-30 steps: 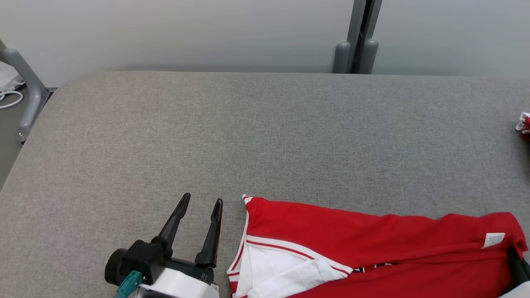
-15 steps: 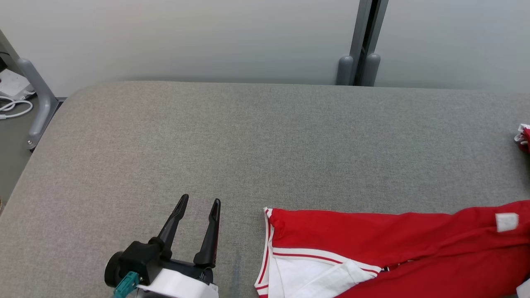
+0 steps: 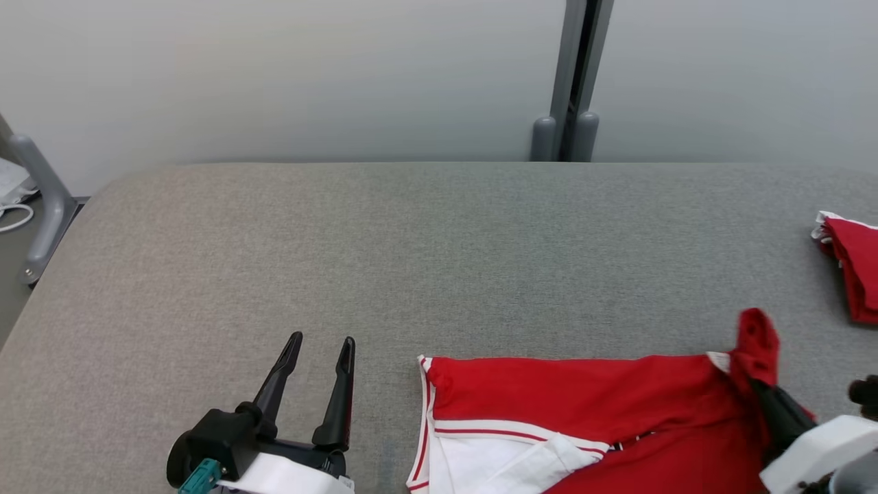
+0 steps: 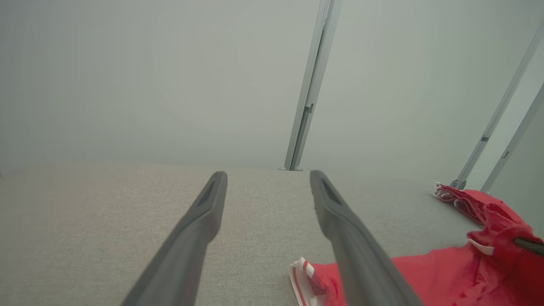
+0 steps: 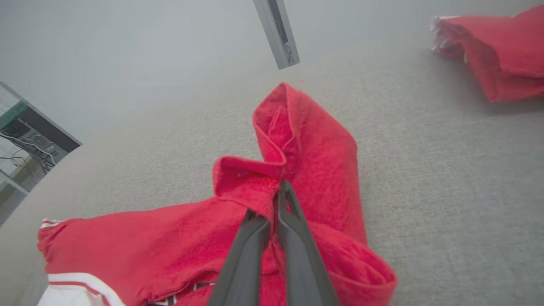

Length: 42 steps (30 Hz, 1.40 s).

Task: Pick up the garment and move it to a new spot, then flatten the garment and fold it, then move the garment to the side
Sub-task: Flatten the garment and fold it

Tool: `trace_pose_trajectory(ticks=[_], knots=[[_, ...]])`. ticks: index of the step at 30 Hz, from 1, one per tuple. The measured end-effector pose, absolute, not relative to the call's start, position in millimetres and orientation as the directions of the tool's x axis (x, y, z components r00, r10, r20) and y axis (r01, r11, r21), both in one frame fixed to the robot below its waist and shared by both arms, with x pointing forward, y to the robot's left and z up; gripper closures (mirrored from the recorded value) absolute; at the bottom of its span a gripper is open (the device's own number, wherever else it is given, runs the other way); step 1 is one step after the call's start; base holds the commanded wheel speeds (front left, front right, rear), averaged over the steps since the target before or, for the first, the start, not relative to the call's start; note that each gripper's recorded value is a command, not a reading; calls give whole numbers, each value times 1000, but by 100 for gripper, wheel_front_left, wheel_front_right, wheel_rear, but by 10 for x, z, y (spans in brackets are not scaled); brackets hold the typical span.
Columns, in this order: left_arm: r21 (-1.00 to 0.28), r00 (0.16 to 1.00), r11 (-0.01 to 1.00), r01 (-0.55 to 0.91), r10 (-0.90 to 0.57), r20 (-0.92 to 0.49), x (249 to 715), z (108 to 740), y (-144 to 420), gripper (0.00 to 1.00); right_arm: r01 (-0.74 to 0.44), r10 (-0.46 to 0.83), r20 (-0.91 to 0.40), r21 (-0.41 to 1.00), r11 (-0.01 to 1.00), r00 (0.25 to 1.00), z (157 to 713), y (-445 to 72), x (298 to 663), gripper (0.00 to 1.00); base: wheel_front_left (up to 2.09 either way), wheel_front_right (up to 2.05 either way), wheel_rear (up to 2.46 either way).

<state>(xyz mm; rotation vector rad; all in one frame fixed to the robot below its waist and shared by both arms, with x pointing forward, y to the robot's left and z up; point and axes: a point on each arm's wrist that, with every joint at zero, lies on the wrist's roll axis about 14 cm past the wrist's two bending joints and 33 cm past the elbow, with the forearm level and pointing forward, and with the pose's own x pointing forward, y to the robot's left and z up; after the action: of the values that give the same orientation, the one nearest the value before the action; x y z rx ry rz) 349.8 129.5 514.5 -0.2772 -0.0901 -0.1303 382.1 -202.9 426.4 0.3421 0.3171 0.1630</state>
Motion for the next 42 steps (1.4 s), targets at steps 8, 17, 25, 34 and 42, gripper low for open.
trace_pose_trajectory(ticks=[8,17,25,34,42], knots=[[-268,982,948,170,-141,123,3524,5199,1215,0,-205,422,-186,660,722,887,4665,-1252,3680,100,0,0,0],[-277,983,948,157,-124,133,3540,5232,1270,0,-231,604,-112,857,461,789,4861,-415,3466,100,0,0,0],[-285,989,953,106,-72,129,3493,5219,1436,0,-248,694,-128,876,414,708,4776,116,3406,100,0,0,0],[-299,995,954,24,7,104,3387,5149,1661,0,-236,726,-160,880,412,669,4606,468,3460,100,0,0,0],[-302,994,953,-33,61,86,3306,5100,1812,0,-194,736,-231,876,442,636,4341,618,3412,0,0,0,0]])
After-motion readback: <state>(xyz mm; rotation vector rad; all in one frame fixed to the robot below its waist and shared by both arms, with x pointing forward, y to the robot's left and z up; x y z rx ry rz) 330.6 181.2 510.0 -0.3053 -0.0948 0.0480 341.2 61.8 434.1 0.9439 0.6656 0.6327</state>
